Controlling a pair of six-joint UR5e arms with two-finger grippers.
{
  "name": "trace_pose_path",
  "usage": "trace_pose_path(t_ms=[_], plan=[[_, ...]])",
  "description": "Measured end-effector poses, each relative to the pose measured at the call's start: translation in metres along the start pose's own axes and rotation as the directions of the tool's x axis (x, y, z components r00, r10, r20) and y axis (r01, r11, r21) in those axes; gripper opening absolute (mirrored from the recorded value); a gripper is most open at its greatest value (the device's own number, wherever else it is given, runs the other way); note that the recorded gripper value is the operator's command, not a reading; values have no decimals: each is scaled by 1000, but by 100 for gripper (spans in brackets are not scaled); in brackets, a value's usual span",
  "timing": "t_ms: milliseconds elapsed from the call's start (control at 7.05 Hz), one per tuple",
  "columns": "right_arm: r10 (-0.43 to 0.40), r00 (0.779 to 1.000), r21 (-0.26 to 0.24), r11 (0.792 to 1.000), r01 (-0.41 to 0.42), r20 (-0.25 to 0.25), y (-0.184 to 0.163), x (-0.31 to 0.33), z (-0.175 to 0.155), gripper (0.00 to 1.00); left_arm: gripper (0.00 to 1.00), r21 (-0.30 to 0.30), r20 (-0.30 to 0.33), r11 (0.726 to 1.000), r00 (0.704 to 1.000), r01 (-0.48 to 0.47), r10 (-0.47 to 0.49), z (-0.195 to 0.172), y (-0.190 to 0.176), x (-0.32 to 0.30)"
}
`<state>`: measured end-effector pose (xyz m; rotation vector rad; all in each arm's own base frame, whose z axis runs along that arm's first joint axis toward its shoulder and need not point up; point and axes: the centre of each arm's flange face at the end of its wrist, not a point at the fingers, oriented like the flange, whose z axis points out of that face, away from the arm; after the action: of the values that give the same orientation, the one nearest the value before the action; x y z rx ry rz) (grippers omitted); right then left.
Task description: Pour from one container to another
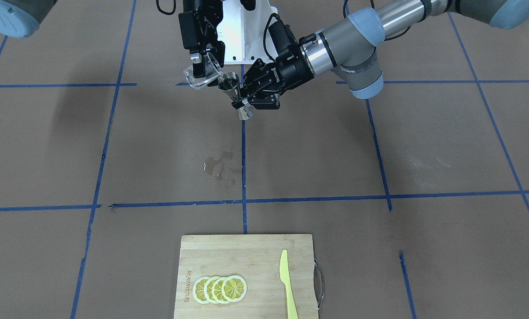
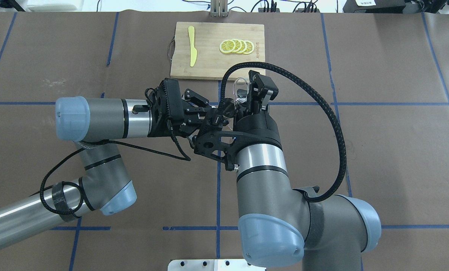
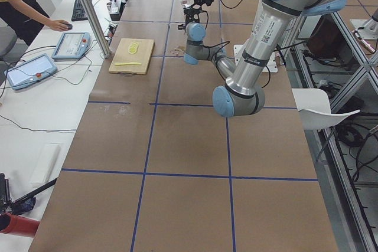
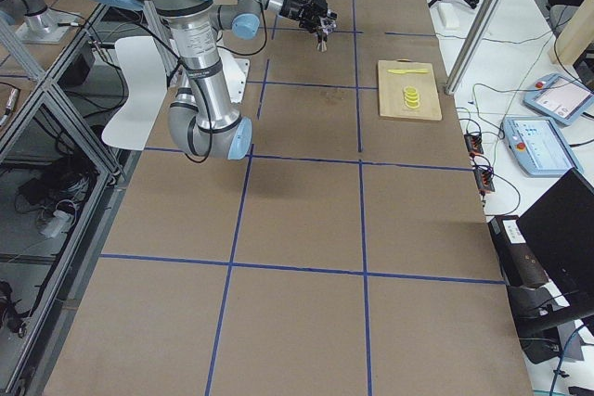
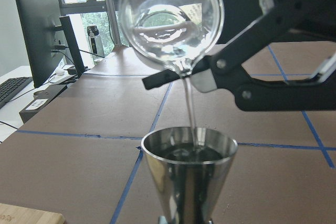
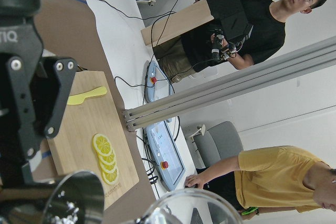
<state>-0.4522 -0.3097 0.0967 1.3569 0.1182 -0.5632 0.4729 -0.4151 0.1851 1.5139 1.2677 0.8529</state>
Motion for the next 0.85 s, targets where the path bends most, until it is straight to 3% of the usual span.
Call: trace_pose_path(t_ms=[284, 568, 851], plan=[[43, 999, 7, 999, -43, 4, -2, 2, -2, 0, 0, 0, 0, 1000, 1000, 1, -1, 0, 0, 0], [178, 984, 23, 984, -178, 22, -9, 7, -6, 0, 0, 0, 0, 1000, 1000, 1, -1, 0, 0, 0], [351, 931, 57, 932, -357, 96, -15, 15, -13, 0, 0, -1, 0, 1000, 1000, 2, -2, 0, 0, 0]])
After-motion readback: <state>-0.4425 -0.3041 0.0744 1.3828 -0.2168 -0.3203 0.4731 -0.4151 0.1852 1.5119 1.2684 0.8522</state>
